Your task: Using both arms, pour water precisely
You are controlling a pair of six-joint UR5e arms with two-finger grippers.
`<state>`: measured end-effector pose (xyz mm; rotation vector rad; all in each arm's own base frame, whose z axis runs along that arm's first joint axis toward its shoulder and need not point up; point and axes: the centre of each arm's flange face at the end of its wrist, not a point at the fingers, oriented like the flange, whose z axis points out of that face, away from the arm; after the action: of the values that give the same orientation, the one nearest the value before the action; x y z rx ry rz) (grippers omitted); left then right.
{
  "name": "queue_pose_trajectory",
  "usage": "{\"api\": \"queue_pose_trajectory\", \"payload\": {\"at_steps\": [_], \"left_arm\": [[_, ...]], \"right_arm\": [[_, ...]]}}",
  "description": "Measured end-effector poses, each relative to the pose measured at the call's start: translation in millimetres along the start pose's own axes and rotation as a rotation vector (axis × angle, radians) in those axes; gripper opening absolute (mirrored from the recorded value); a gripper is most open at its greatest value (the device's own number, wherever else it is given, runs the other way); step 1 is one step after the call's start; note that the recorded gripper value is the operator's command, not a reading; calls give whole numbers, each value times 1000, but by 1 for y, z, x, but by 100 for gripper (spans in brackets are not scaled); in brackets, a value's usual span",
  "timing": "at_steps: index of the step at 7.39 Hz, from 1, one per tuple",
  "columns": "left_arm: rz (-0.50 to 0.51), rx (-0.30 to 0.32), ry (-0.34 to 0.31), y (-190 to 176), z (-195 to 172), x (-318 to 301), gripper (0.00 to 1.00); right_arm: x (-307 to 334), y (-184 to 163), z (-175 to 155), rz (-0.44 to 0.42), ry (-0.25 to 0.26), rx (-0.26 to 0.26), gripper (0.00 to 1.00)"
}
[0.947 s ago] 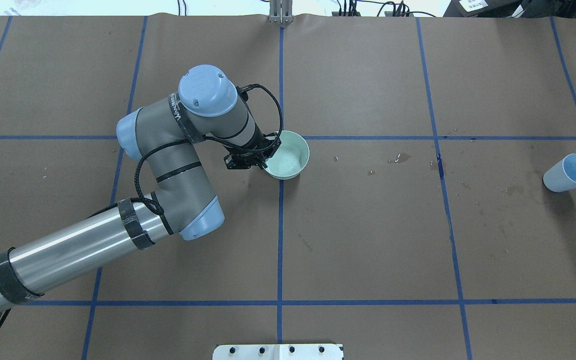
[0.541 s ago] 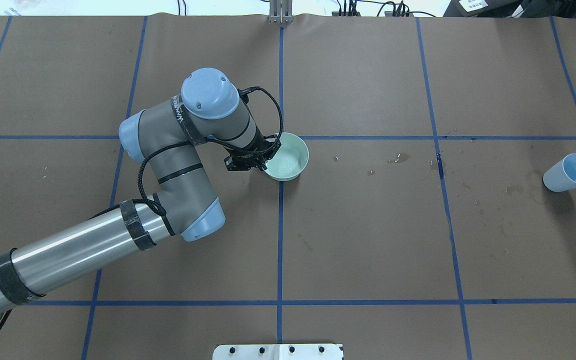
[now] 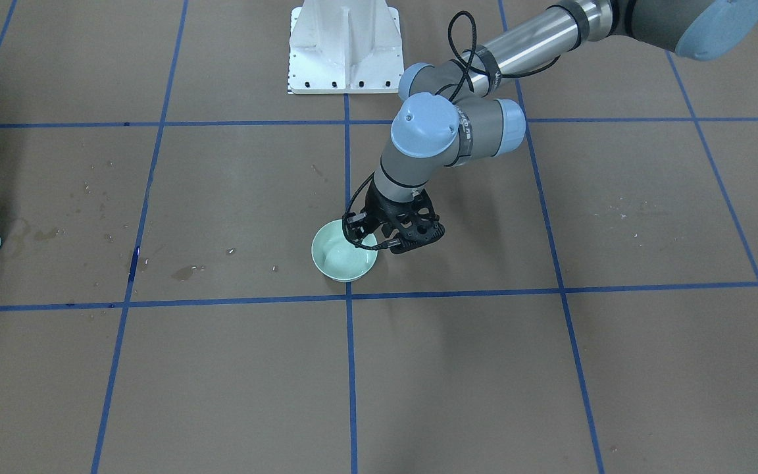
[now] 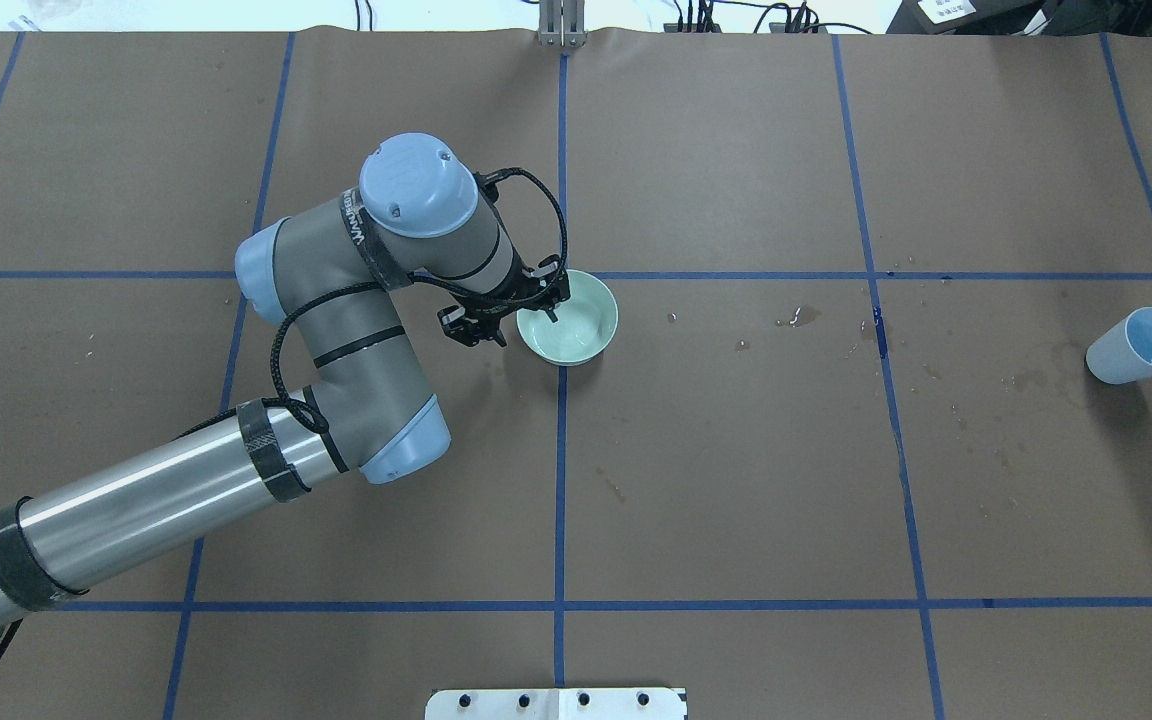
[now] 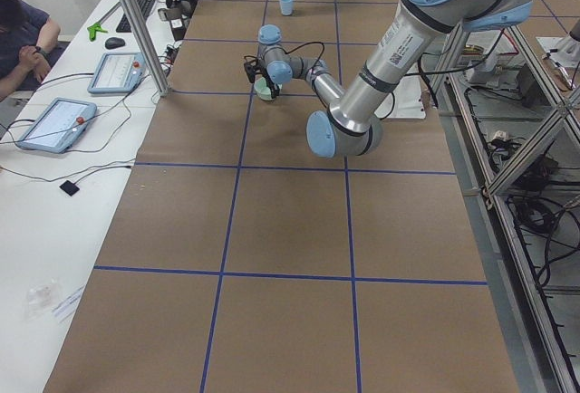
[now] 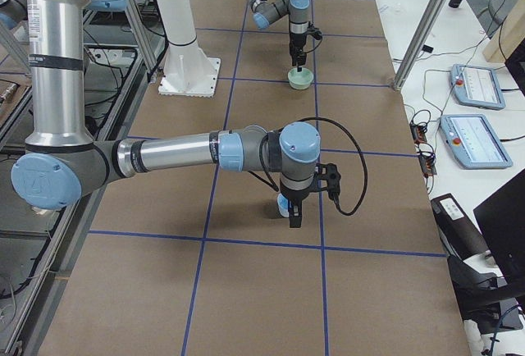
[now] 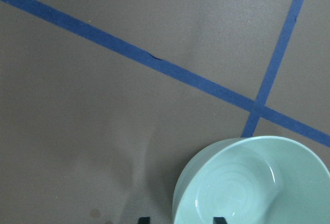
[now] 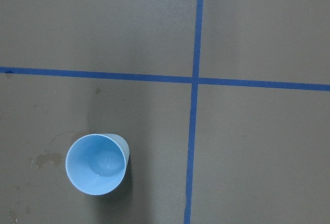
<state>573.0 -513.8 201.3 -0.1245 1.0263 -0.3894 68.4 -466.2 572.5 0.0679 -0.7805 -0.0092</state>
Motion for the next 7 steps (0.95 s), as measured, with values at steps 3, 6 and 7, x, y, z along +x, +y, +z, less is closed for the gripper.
{"api": "queue_pose_trajectory", "payload": {"at_steps": [3, 6, 7], "left_arm": [[-13, 25, 18, -15, -37, -20, 100], [-21, 38, 14, -15, -62, -58, 100], [-25, 41, 11, -17, -64, -63, 100]], "right_arm": [[-80, 13, -8, 162, 95, 30, 98], [-146, 54, 49, 362, 193, 155, 98], [-161, 73, 74, 413, 216, 212, 98]]}}
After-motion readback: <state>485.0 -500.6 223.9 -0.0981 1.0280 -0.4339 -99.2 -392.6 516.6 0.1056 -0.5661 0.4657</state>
